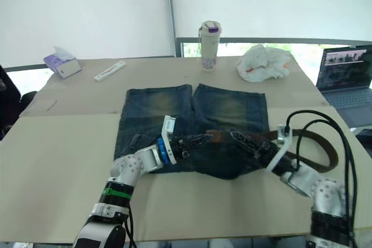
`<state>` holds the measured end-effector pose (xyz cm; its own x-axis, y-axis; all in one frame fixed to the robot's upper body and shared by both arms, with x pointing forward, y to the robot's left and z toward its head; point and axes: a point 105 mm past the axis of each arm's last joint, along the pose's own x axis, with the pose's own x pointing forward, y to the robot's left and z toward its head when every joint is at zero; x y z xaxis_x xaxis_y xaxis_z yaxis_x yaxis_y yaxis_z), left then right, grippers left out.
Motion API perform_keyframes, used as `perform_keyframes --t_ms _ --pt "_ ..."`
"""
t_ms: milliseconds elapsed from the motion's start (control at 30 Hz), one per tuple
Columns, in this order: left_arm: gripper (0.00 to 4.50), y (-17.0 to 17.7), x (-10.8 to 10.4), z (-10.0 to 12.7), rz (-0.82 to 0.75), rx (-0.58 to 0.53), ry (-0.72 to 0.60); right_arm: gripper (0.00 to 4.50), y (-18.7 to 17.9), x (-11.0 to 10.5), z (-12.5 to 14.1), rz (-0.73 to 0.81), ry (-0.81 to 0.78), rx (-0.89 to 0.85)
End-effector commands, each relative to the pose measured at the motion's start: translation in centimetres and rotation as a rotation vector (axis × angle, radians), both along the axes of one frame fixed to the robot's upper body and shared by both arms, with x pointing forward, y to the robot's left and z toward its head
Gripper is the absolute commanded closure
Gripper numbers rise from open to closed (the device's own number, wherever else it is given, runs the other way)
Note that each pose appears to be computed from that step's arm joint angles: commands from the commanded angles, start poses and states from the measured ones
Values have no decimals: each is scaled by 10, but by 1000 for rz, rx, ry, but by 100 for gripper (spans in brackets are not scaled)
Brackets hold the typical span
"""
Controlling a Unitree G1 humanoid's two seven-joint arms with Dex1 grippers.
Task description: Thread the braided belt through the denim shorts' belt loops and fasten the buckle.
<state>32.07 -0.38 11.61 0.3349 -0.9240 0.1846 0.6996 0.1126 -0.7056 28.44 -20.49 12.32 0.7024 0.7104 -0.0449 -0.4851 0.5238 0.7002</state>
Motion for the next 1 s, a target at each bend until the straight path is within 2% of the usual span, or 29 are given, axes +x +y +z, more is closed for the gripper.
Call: perform_keyframes --t_ms 33,133,300,333,400,500,567,667,833,933,1000 --pt "450 1 3 8 10 -10 -38 135 -10 -12 19 20 -142 -160" --pt "450 1 2 6 6 5 -42 135 -22 -19 22 7 -195 -346" --pt "450 0 2 3 5 17 -45 135 -25 -15 23 -10 -250 -615" --pt "450 0 2 3 5 18 -45 135 -23 -14 19 -3 -248 -657" --pt "450 0 3 2 9 30 -52 135 -22 -10 4 22 -246 -867" --pt "450 0 7 1 27 53 -68 135 -15 -3 -3 15 -251 -907" --pt "450 0 9 0 38 65 -80 190 -15 -2 -6 -4 -240 -890" --pt "450 1 13 -2 64 97 -109 286 -27 -1 -14 -42 -213 -954" --pt "450 7 14 -7 74 142 -141 447 -33 2 -10 -123 -169 -824" --pt "450 25 15 -8 98 191 -175 447 -45 -4 -24 -146 -80 -836" --pt "450 55 16 -7 137 236 -202 447 -50 -7 -31 -173 -38 -831"
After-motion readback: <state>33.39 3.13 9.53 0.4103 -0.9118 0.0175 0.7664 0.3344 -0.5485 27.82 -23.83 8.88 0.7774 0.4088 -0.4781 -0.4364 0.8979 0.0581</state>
